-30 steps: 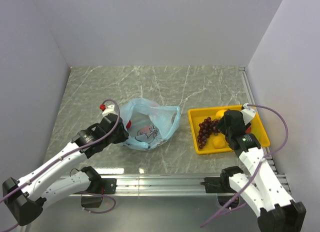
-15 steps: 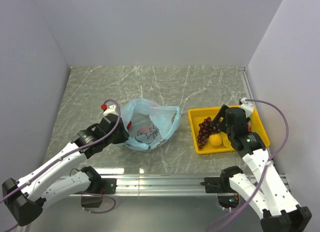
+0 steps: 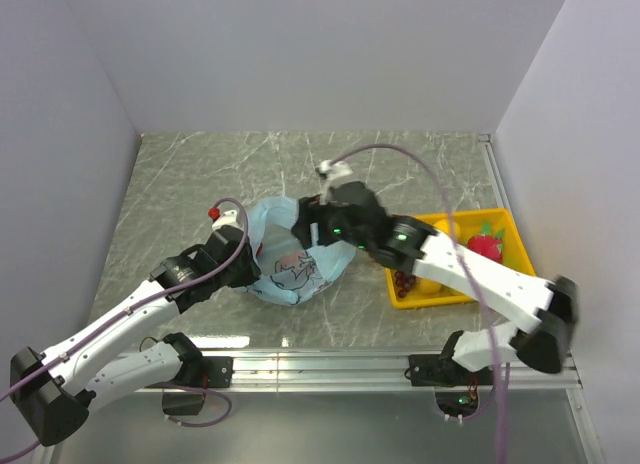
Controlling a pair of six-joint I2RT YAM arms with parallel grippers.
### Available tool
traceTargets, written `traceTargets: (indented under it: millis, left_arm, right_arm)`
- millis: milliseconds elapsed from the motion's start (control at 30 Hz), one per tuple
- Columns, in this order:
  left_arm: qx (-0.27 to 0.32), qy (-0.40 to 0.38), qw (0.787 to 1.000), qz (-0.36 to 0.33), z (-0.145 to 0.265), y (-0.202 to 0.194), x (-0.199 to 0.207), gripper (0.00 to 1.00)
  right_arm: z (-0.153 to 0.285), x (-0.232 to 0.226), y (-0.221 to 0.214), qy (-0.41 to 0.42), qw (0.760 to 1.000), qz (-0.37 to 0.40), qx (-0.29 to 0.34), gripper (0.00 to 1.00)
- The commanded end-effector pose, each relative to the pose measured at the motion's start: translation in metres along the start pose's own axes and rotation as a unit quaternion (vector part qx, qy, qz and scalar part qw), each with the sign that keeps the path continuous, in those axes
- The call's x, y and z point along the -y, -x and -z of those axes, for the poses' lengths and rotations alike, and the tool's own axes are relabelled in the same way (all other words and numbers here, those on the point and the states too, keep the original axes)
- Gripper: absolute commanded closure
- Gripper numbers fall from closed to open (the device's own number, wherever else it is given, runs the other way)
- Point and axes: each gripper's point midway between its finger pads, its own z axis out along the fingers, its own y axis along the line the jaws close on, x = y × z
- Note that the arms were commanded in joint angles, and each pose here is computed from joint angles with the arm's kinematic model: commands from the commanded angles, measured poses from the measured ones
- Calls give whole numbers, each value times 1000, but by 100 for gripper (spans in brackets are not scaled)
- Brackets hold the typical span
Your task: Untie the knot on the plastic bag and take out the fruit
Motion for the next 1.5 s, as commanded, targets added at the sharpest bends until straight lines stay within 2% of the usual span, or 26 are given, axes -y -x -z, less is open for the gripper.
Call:
traceTargets:
  millis: [0, 67, 200, 333, 467, 567, 667, 700, 800, 933, 1033, 1133, 1233, 1300, 1467]
  left_arm:
    - [26, -24, 999, 6, 8, 17, 14, 100]
    - [23, -24, 999, 7, 9, 14, 12, 99]
    - [18, -17, 1000, 15, 6, 6, 5, 99]
    - [12, -21, 999, 23, 3, 0, 3, 100]
    - [3, -22, 999, 23, 2, -4, 3, 99]
    - [4, -23, 999, 24, 3, -5, 2, 100]
    - [1, -18, 1000, 25, 2, -8, -1, 99]
    - [-1, -16, 1000, 25, 1, -9, -3, 100]
    - [-3, -13, 999, 30, -1, -13, -5, 99]
    - [-1, -12, 999, 40, -6, -17, -9, 99]
    - [1, -11, 999, 51, -10, -21, -11, 99]
    - [-4, -10, 998, 58, -14, -27, -14, 99]
    - [-6, -10, 998, 66, -16, -30, -15, 100]
    - [-8, -10, 998, 69, -15, -31, -16, 99]
    - [-12, -8, 998, 67, -13, -34, -19, 99]
  right_arm:
    - [-35, -18, 6, -5, 999, 35, 1, 26]
    - [-58, -4, -5, -48, 997, 63, -16, 20]
    - [-81, 32, 12, -138, 980, 141, -12, 7]
    - [-114, 65, -8, -163, 967, 188, -56, 5]
    - [-139, 101, -32, -188, 961, 183, -92, 5]
    - [-150, 117, -45, -179, 964, 163, -109, 13]
    - [-155, 118, -52, -145, 972, 147, -116, 44]
    - [-155, 113, -55, -125, 973, 148, -121, 68]
    - [-140, 97, -45, -96, 976, 159, -117, 100]
    - [-94, 43, -12, -24, 982, 172, -71, 100]
    - [-60, -8, -9, 40, 980, 187, -60, 100]
    - [-40, -39, -21, 80, 974, 201, -65, 100]
    - [-41, -26, -42, 59, 979, 180, -77, 100]
    - [-50, 11, -61, 4, 982, 165, -89, 100]
    - [-69, 66, -86, -57, 986, 109, -113, 100]
